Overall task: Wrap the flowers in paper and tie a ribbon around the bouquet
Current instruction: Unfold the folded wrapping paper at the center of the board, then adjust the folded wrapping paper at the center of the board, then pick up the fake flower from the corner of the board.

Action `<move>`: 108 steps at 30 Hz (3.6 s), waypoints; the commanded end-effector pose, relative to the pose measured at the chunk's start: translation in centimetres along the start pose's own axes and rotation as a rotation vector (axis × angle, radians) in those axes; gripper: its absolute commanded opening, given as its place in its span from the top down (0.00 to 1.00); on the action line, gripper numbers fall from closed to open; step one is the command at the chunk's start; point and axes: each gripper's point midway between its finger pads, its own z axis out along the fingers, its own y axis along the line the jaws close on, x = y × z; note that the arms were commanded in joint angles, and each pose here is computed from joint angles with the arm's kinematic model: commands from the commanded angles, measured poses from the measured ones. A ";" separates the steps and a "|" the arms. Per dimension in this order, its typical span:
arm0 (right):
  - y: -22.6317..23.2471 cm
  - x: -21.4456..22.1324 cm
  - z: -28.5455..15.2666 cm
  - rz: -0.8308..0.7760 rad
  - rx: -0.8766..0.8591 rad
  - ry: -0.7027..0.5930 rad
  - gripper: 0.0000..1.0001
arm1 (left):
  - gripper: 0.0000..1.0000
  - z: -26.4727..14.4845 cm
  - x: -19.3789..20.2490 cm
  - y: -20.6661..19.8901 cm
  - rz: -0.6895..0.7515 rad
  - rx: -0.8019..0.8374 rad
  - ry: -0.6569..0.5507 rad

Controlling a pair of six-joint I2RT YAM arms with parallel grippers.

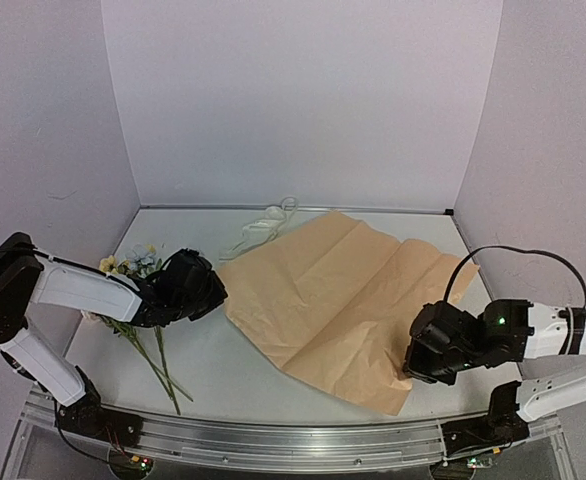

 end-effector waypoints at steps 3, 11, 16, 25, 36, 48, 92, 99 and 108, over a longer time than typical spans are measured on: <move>-2.6 2.0 2.3 0.072 0.140 0.043 1.00 | 1.00 -0.7 -1.5 3.4 0.026 -0.133 -0.009; -0.2 3.1 4.3 -0.026 0.192 0.124 0.74 | 1.00 -0.3 -2.6 3.8 0.019 -0.151 -0.001; 0.7 1.3 2.7 -0.057 0.136 0.057 0.35 | 1.00 0.4 -3.1 3.5 0.043 -0.150 0.021; 5.1 -4.4 1.2 -0.157 0.059 0.000 0.37 | 1.00 1.0 -4.2 4.1 0.053 -0.146 0.049; 17.4 -8.8 9.2 -0.345 -0.012 0.006 0.53 | 1.00 0.6 -5.0 5.0 0.038 -0.149 0.058; 18.3 -7.9 15.0 -0.331 0.044 0.056 0.55 | 1.00 0.1 -5.3 7.9 0.000 -0.205 0.093; 25.0 -6.0 9.9 -0.365 -0.109 0.043 0.46 | 0.29 -9.8 -9.7 13.0 -0.191 -0.524 -0.074; 26.8 -8.0 6.2 -0.381 -0.198 -0.010 0.31 | 0.17 -12.9 -6.8 17.4 -0.358 -0.663 -0.078; 25.8 -9.8 2.2 -0.350 -0.301 -0.121 0.09 | 0.14 -10.7 -3.4 18.1 -0.344 -0.661 0.033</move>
